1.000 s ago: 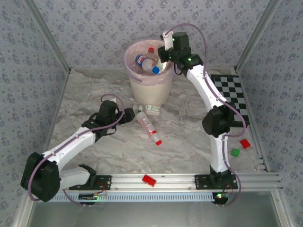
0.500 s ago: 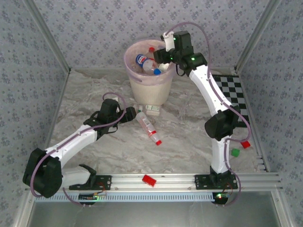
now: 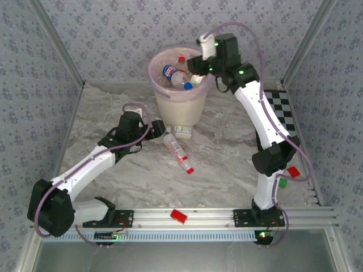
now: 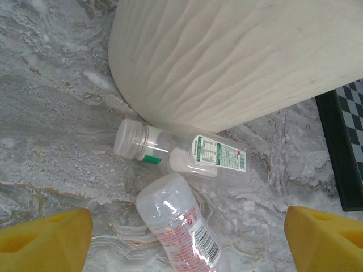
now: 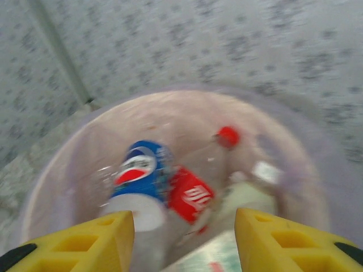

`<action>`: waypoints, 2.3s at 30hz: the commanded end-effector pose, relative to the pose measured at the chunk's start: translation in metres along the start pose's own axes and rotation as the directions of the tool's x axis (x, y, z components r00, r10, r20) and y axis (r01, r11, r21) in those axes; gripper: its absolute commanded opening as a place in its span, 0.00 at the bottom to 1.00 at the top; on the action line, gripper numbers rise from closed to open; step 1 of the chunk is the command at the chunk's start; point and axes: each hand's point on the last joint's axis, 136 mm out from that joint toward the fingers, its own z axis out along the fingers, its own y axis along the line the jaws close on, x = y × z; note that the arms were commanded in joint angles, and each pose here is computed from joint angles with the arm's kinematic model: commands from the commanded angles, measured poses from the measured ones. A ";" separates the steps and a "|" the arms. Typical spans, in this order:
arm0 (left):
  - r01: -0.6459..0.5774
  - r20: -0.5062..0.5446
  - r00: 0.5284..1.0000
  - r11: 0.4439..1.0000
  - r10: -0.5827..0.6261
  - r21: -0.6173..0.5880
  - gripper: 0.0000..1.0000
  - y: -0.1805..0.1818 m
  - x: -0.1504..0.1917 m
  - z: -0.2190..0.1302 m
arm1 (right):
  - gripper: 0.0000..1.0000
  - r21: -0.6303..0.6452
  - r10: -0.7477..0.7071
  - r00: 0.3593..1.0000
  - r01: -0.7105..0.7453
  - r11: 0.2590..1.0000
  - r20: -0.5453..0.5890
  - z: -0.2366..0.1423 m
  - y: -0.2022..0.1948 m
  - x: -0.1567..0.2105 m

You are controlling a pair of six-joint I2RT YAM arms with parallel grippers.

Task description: Put the plastic bottles in the bin

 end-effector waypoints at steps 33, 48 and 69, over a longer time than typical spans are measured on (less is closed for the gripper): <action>0.224 -0.274 0.938 0.975 -0.212 0.012 0.92 -0.009 0.116 0.061 | 0.72 -0.007 0.055 0.998 -0.055 0.998 0.015 -0.080 -0.002 0.043; 0.258 -0.282 0.929 0.966 -0.241 0.024 0.58 -0.019 0.120 0.087 | 0.72 -0.019 0.251 0.964 -0.254 0.967 -0.083 -0.109 -0.024 0.135; -0.383 0.008 0.912 0.846 0.409 0.372 0.48 -0.111 0.030 -0.030 | 0.73 -0.571 0.275 0.945 -0.327 0.753 -0.178 -0.131 0.052 0.118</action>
